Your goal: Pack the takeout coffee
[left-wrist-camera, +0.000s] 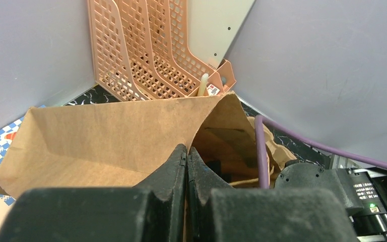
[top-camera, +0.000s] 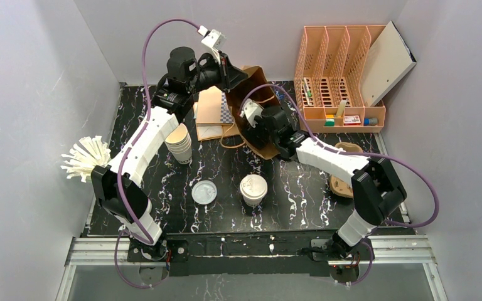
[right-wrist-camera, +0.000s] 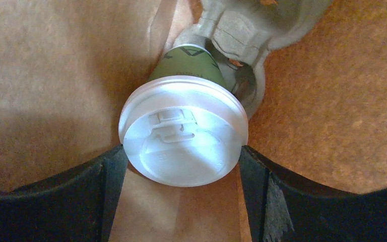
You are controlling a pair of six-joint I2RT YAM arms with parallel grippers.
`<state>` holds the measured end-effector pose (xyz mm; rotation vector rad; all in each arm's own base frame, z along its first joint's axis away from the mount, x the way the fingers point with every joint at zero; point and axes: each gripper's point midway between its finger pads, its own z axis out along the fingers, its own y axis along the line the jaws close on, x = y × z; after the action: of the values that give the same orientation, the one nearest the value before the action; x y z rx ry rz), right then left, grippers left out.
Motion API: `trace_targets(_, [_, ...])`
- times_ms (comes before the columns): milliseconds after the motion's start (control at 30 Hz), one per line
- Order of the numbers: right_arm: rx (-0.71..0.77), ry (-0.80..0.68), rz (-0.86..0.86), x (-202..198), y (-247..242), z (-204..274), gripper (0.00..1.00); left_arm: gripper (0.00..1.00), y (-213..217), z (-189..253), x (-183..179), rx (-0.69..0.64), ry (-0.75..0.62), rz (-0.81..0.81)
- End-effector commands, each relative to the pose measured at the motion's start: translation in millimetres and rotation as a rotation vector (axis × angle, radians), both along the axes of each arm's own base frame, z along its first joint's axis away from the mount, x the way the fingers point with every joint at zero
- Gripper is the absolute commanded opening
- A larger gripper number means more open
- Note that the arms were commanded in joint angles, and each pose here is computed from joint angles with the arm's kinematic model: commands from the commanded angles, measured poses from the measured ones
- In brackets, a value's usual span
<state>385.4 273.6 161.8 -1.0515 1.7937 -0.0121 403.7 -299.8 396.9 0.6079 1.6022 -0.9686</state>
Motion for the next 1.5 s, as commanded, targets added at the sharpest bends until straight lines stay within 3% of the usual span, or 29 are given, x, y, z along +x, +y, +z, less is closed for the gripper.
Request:
trace_targets(0, [0.104, -0.014, -0.114, 17, -10, 30, 0.12, 0.00, 2, 27, -18, -0.008, -0.074, -0.045])
trace_targets(567, [0.218, -0.049, -0.237, 32, -39, 62, 0.09, 0.00, 3, 11, -44, 0.057, -0.064, -0.146])
trace_targets(933, [0.164, -0.131, -0.197, 40, -39, 73, 0.09, 0.00, 0, 8, -46, 0.052, -0.047, -0.169])
trace_targets(1467, [0.109, -0.003, -0.158, 26, -35, 17, 0.08, 0.00, -4, 4, -40, 0.033, -0.009, -0.172])
